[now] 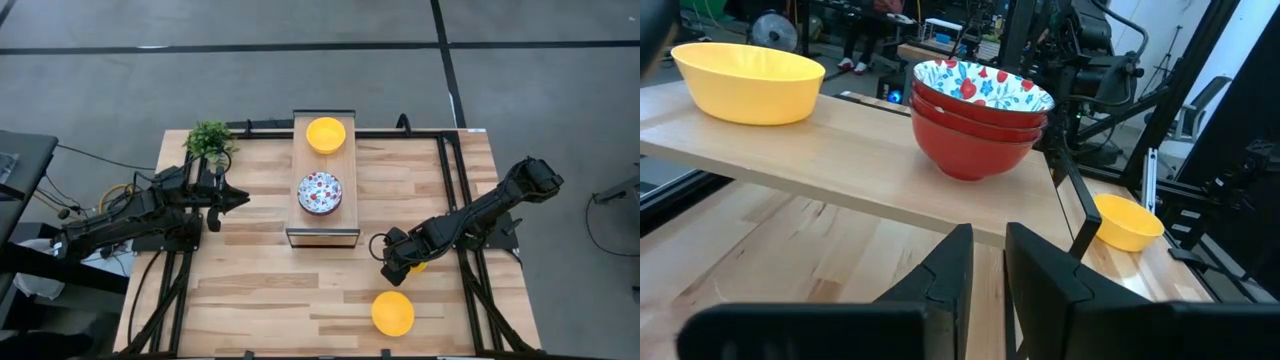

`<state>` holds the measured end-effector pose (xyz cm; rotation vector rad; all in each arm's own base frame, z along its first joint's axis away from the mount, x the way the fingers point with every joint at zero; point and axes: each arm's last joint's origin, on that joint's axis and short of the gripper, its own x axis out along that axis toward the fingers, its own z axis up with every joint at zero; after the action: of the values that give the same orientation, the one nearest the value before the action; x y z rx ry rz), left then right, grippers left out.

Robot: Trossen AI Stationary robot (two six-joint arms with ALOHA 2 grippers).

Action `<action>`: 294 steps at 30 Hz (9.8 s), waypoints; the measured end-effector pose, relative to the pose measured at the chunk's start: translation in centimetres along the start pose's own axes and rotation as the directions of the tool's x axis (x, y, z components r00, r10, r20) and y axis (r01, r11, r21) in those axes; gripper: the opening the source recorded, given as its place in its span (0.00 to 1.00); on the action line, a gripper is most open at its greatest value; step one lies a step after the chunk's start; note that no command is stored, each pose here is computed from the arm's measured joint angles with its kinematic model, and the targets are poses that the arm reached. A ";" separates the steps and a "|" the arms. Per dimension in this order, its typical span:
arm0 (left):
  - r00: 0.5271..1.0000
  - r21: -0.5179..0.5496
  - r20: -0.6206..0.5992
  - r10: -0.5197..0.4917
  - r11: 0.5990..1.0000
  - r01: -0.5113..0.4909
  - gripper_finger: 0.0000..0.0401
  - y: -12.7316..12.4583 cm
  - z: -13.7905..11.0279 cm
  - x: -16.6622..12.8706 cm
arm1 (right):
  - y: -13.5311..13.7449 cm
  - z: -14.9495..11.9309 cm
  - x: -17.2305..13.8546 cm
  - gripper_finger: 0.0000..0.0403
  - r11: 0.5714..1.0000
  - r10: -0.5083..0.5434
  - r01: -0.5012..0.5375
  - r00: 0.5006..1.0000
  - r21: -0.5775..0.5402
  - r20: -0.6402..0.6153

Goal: Pick & Place Mini bowls
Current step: Stack the top yellow bowl on the yellow bowl on the shelf

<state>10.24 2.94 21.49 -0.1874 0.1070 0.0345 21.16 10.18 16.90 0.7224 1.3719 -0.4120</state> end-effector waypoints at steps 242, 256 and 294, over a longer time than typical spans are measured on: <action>0.989 0.034 0.088 -0.115 0.993 0.112 0.16 0.5 -2.8 1.2 | -6.2 28.8 -21.2 0.15 0.725 -0.266 0.375 0.926 -0.578 0.267; 0.989 0.028 0.091 -0.115 0.993 0.113 0.16 0.5 -2.7 1.2 | -9.5 30.6 -18.8 0.01 0.759 -0.181 0.276 0.960 -0.590 0.216; 0.987 0.015 0.110 -0.118 0.993 0.117 0.16 0.5 -2.5 1.1 | -8.9 32.2 -16.9 0.00 0.724 -0.133 0.255 0.963 -0.641 0.234</action>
<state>11.08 2.98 18.79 -0.1823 -0.0146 -0.0732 36.04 -20.42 32.50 -0.0622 1.3083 -0.1129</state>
